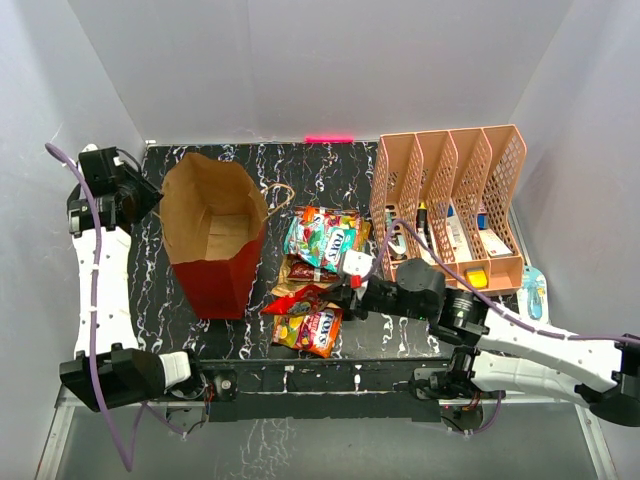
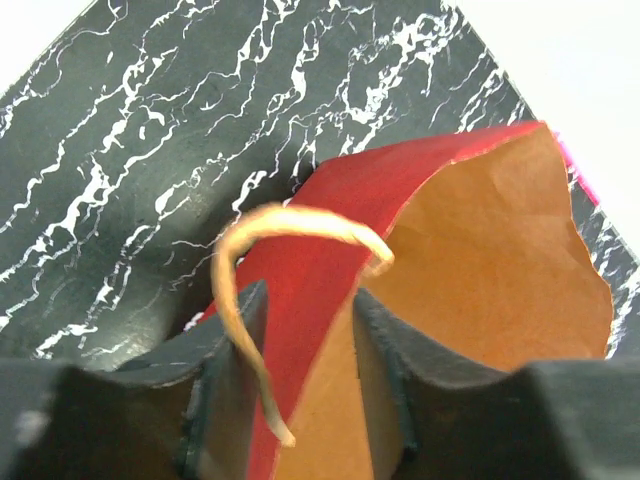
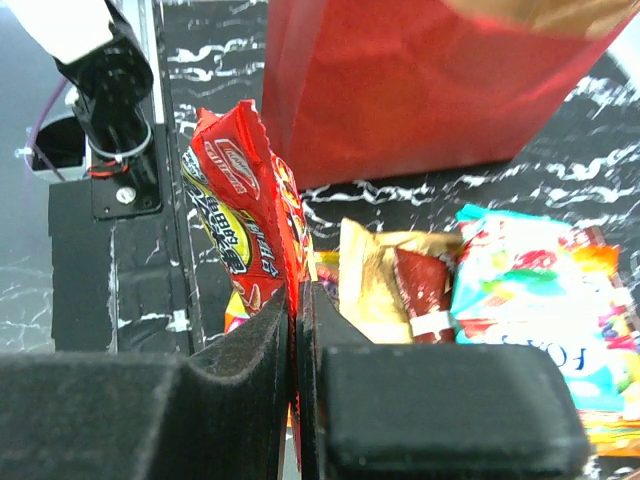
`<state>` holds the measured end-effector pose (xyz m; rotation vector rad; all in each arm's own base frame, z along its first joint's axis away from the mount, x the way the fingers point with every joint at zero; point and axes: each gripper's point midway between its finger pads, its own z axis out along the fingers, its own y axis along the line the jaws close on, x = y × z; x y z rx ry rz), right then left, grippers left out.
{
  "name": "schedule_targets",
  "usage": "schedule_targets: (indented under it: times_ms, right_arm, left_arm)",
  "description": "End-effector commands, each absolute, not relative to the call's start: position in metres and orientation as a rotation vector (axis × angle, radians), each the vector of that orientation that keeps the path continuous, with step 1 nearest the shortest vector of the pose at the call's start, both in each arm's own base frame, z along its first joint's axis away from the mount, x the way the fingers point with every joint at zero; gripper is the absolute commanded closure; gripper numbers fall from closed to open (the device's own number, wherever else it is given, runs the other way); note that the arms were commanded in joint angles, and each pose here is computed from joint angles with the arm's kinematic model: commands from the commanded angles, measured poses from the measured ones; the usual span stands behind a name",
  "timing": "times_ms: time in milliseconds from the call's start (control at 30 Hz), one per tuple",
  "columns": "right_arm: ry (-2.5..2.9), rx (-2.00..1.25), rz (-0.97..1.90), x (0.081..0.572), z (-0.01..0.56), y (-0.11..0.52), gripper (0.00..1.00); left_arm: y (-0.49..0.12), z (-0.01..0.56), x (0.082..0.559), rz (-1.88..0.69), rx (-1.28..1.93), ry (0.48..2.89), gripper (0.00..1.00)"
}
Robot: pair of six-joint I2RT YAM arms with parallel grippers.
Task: Take the snacks out of the paper bag
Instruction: Adjust the paper bag at the center of the board, then place the snack at the center of the board.
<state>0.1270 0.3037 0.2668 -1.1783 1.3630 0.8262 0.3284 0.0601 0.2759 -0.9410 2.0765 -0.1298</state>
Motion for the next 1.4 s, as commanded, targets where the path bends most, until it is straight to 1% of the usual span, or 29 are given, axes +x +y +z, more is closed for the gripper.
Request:
schedule_targets:
  times_ms: [0, 33, 67, 133, 167, 200, 233, 300, 333, 500, 667, 767, 900, 967, 1067, 1367]
  right_arm:
    - [1.339, -1.078, 0.905, 0.131, 0.269, 0.32, 0.93]
    - [1.32, -1.075, 0.9, 0.133, 0.264, 0.322, 0.93]
    - [1.3, -1.067, 0.885, 0.136, 0.261, 0.323, 0.93]
    - [1.276, -1.067, 0.852, 0.144, 0.256, 0.327, 0.93]
    - [1.273, -1.076, 0.849, 0.146, 0.255, 0.331, 0.93]
    - [1.281, -1.083, 0.852, 0.149, 0.254, 0.335, 0.93]
    - [1.294, -1.087, 0.868, 0.149, 0.253, 0.341, 0.93]
    - [1.327, -1.054, 0.928, 0.149, 0.252, 0.35, 0.93]
    - [1.367, -0.988, 0.974, 0.151, 0.253, 0.353, 0.93]
    - [1.613, -0.405, 1.253, 0.172, 0.262, 0.358, 0.93]
    - [1.739, 0.171, 1.392, 0.193, 0.232, 0.336, 0.93]
    - [1.782, 0.376, 1.399, 0.199, 0.206, 0.322, 0.93]
    - [1.853, 0.452, 1.415, 0.198, 0.181, 0.319, 0.93]
    - [1.913, 0.498, 1.388, 0.195, 0.155, 0.31, 0.93]
    - [1.968, 0.548, 1.347, 0.195, 0.135, 0.302, 0.93]
    - [2.134, 0.521, 1.256, 0.192, 0.094, 0.298, 0.93]
  left_arm:
    - [0.064, 0.315, 0.316, -0.099, -0.875, 1.968, 0.55]
    - [0.064, 0.323, 0.315, -0.095, -0.865, 1.955, 0.52]
    - [0.064, 0.33, 0.314, -0.091, -0.853, 1.942, 0.45]
    - [0.064, 0.34, 0.311, -0.065, -0.846, 1.925, 0.2]
    - [0.067, 0.347, 0.309, -0.029, -0.841, 1.911, 0.1]
    - [0.069, 0.353, 0.305, 0.008, -0.837, 1.902, 0.03]
    - [0.07, 0.36, 0.3, 0.045, -0.83, 1.884, 0.02]
    - [0.075, 0.373, 0.292, 0.116, -0.814, 1.846, 0.02]
    - [0.075, 0.379, 0.289, 0.136, -0.803, 1.829, 0.02]
    - [0.062, 0.4, 0.286, 0.099, -0.72, 1.798, 0.02]
    - [0.05, 0.413, 0.285, 0.038, -0.694, 1.773, 0.02]
    - [0.043, 0.418, 0.285, 0.014, -0.664, 1.772, 0.02]
    - [0.03, 0.425, 0.284, -0.04, -0.583, 1.78, 0.02]
    - [0.026, 0.426, 0.284, -0.058, -0.562, 1.782, 0.02]
    - [0.022, 0.427, 0.284, -0.075, -0.538, 1.786, 0.02]
    - [-0.001, 0.431, 0.285, -0.185, -0.401, 1.798, 0.02]
